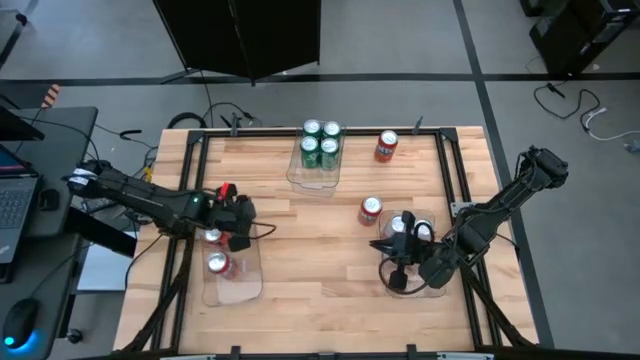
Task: Sort soda cans
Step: Move the bottom left transparent bin to the top left of the table, then adjust the top center transparent bin on the table, then put the bottom red soda can into the top left transparent bin
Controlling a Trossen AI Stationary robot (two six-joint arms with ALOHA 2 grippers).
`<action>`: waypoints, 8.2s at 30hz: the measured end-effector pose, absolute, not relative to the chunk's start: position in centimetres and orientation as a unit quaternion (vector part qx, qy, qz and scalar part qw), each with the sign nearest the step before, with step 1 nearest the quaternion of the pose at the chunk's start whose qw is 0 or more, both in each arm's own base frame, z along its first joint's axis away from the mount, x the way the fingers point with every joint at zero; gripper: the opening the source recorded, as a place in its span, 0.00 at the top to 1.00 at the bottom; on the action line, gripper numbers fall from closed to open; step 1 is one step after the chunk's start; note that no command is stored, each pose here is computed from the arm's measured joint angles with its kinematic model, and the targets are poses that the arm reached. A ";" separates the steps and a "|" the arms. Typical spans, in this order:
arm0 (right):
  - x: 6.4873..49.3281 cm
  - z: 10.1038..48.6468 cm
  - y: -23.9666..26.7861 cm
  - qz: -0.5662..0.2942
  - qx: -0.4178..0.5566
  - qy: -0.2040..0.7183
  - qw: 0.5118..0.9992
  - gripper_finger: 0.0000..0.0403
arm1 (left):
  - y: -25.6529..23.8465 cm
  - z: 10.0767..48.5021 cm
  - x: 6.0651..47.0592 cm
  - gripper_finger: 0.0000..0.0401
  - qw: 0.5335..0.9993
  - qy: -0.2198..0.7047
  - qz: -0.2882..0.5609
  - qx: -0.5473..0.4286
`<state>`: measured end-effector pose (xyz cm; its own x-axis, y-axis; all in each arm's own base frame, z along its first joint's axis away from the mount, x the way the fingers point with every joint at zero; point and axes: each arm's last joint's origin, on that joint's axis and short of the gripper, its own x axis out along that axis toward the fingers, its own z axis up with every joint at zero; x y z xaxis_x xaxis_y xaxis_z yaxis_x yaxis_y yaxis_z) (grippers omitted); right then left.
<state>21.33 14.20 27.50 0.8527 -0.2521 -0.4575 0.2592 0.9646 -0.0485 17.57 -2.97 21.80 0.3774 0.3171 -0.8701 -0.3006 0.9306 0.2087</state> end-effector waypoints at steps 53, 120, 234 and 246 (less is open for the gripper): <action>27.0 25.2 13.2 -0.127 -0.005 0.222 0.967 0.98 | 4.9 26.6 18.2 1.00 0.866 0.450 0.209 -0.063; 31.7 23.6 12.7 -0.060 -0.022 0.217 0.974 0.98 | -5.5 28.4 15.8 1.00 0.977 0.198 -0.068 -0.029; 33.1 20.9 -16.6 -0.270 0.236 0.276 0.892 0.96 | -2.7 20.3 15.8 1.00 0.935 0.259 0.239 0.036; 27.4 28.8 -3.5 -0.180 0.118 0.386 0.897 0.83 | -3.2 20.9 16.4 1.00 0.955 0.243 0.164 0.031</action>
